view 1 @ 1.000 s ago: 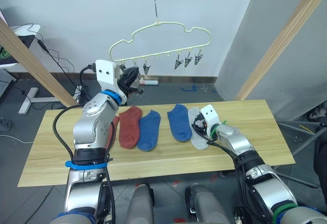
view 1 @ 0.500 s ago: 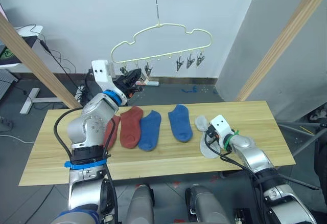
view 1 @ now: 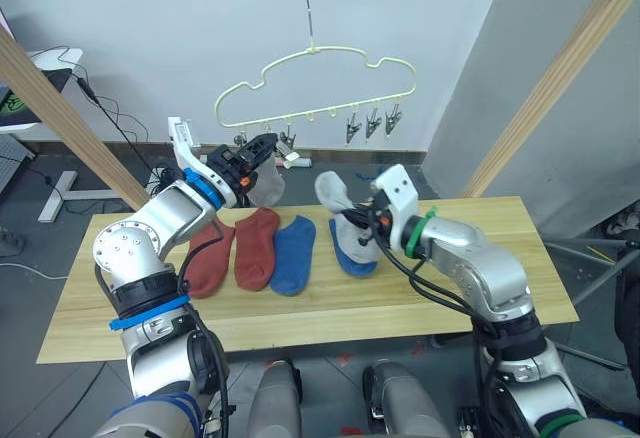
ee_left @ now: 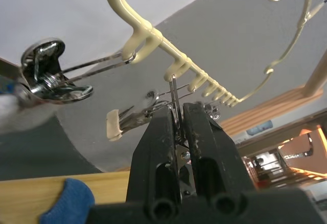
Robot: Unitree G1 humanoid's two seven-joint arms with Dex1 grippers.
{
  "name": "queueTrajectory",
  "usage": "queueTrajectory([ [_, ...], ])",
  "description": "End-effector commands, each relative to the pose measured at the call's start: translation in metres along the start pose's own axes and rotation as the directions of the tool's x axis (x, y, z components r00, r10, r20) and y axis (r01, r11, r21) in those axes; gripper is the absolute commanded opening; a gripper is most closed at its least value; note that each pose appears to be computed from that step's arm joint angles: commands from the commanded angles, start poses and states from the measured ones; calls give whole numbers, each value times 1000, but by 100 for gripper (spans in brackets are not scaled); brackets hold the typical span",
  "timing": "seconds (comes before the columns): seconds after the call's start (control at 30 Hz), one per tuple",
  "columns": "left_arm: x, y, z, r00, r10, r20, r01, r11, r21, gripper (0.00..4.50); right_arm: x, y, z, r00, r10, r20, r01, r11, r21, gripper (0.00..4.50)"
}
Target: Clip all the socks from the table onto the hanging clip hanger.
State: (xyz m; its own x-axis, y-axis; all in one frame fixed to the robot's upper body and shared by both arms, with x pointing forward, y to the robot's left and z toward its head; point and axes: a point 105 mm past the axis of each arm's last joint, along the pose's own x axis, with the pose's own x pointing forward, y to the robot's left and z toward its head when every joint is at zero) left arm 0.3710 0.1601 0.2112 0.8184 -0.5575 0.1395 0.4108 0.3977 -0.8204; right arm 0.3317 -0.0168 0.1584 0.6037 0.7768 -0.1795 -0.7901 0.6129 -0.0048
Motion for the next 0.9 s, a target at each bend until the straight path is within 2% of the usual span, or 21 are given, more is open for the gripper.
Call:
queueTrajectory([
  [0.03, 1, -16, 4, 999, -47, 21, 46, 999, 29, 0, 2, 6, 17, 999, 13, 47, -12, 1000, -19, 1],
  [0.47, -2, -19, -5, 998, -60, 0, 60, 997, 38, 0, 17, 11, 36, 995, 44, 90, -41, 998, -37, 1],
  [0.67, -5, -17, 1, 999, -32, 41, 23, 981, 193, 0, 20, 13, 39, 994, 51, 99, -48, 998, -36, 1],
  [0.73, -6, -19, 1, 998, -52, 46, 42, 981, 187, 67, 21, 15, 38, 994, 54, 96, -51, 998, -31, 0],
  [0.77, -6, -20, 2, 997, -61, 48, 51, 982, 181, 82, 21, 15, 37, 994, 56, 93, -54, 998, -31, 0],
  [0.9, -11, -17, 6, 998, -38, 49, 27, 978, 209, 221, 24, 23, 30, 993, 80, 89, -79, 997, -19, 0],
])
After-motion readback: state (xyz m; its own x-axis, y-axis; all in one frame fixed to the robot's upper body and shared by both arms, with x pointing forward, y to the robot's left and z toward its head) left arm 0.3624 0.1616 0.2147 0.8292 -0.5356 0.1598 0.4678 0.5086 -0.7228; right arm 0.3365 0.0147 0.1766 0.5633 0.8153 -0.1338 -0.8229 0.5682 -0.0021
